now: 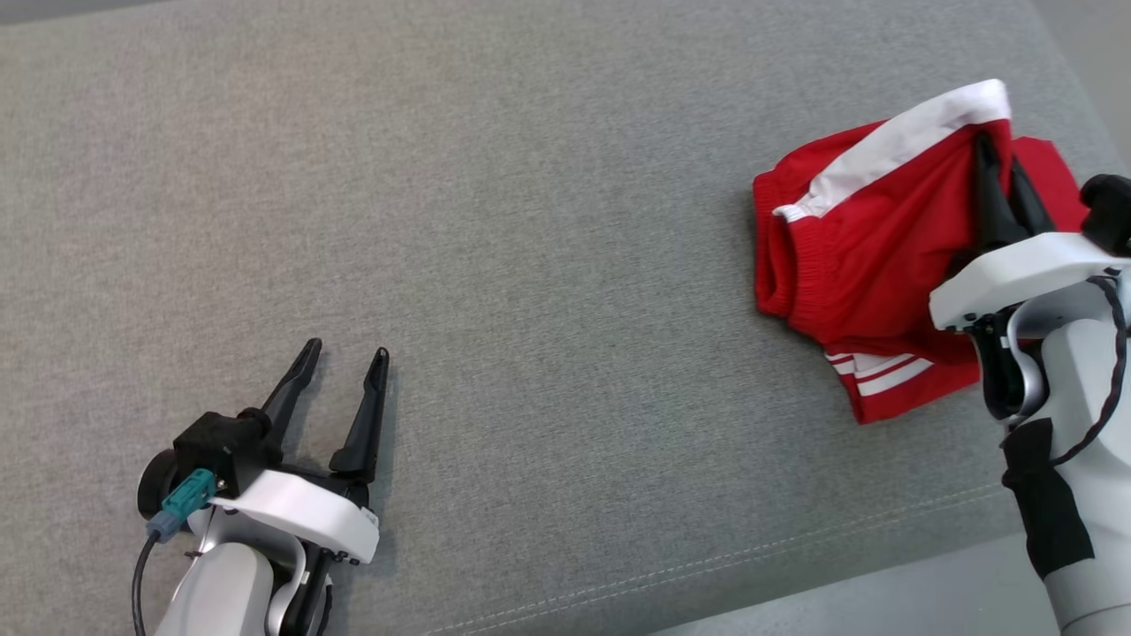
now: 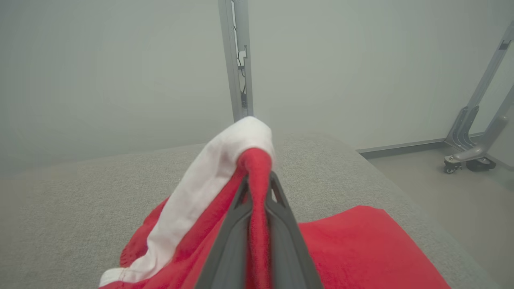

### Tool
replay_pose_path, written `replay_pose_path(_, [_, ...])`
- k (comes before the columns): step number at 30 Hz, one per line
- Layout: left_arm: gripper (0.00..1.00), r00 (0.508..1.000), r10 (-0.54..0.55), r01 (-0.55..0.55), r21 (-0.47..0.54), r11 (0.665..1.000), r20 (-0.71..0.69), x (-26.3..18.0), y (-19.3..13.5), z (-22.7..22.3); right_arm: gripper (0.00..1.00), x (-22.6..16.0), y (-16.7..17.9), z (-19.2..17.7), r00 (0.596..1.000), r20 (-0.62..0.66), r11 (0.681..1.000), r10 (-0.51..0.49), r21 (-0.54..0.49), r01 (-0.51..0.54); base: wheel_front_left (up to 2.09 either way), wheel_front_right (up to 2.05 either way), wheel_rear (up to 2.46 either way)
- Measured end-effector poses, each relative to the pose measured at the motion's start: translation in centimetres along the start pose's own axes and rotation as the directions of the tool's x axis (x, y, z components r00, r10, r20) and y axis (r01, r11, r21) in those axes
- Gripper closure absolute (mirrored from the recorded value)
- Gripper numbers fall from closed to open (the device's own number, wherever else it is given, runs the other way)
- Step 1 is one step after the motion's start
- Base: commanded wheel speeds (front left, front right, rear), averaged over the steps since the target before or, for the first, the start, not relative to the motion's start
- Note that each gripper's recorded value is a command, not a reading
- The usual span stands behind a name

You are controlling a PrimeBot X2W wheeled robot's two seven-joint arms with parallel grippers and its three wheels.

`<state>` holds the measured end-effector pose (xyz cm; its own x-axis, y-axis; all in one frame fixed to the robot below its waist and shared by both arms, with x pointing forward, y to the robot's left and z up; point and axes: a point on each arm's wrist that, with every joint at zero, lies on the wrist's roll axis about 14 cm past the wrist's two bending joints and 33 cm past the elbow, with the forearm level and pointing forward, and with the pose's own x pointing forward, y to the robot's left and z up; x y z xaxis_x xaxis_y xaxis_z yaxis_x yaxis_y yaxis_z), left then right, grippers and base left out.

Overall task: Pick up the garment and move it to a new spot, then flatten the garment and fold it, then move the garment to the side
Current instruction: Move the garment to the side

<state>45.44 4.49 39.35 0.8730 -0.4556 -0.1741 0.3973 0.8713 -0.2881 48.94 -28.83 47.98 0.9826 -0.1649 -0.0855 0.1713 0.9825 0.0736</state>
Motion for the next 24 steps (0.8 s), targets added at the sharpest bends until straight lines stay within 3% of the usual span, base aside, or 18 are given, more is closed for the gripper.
replay_pose_path(4, [0.00,1.000,0.015,-0.015,-0.002,1.000,-0.008,-0.2,1.1,-0.3,1.00,0.8,-1.2,-1.5,0.998,-0.042,0.998,-0.040,-0.039,0.039,0.00,0.00,0.00])
replay_pose_path(5, [0.00,1.000,0.015,-0.015,0.001,1.000,-0.008,-0.1,1.2,-0.3,0.96,0.9,-1.8,-1.9,0.997,-0.054,0.998,-0.058,-0.043,0.056,0.00,0.00,0.00])
replay_pose_path(6, [0.00,1.000,0.017,-0.017,0.001,1.000,-0.004,-0.1,1.4,-0.2,0.60,1.0,-2.4,-2.2,0.995,-0.066,0.996,-0.079,-0.053,0.075,0.00,0.00,0.00])
replay_pose_path(7, [0.00,1.000,0.022,-0.022,0.000,1.000,0.003,0.0,1.6,0.0,0.10,1.0,-3.0,-2.7,0.992,-0.080,0.993,-0.096,-0.074,0.090,0.00,0.00,0.00])
replay_pose_path(8, [0.00,1.000,0.029,-0.029,-0.003,1.000,0.008,0.0,1.9,0.2,0.00,1.1,-3.7,-2.9,0.990,-0.085,0.990,-0.115,-0.087,0.108,0.00,0.00,0.00])
replay_pose_path(16, [0.00,0.996,0.081,-0.081,-0.003,0.997,0.038,-0.7,3.5,1.4,0.00,1.7,-4.9,-0.3,0.982,0.006,0.972,-0.187,-0.145,0.186,0.00,0.00,0.00])
replay_pose_path(24, [0.00,0.981,0.163,-0.163,-0.006,0.987,0.101,-2.3,5.1,3.9,0.00,1.2,0.0,2.3,0.992,0.106,0.988,-0.068,-0.129,0.081,0.00,0.00,0.00])
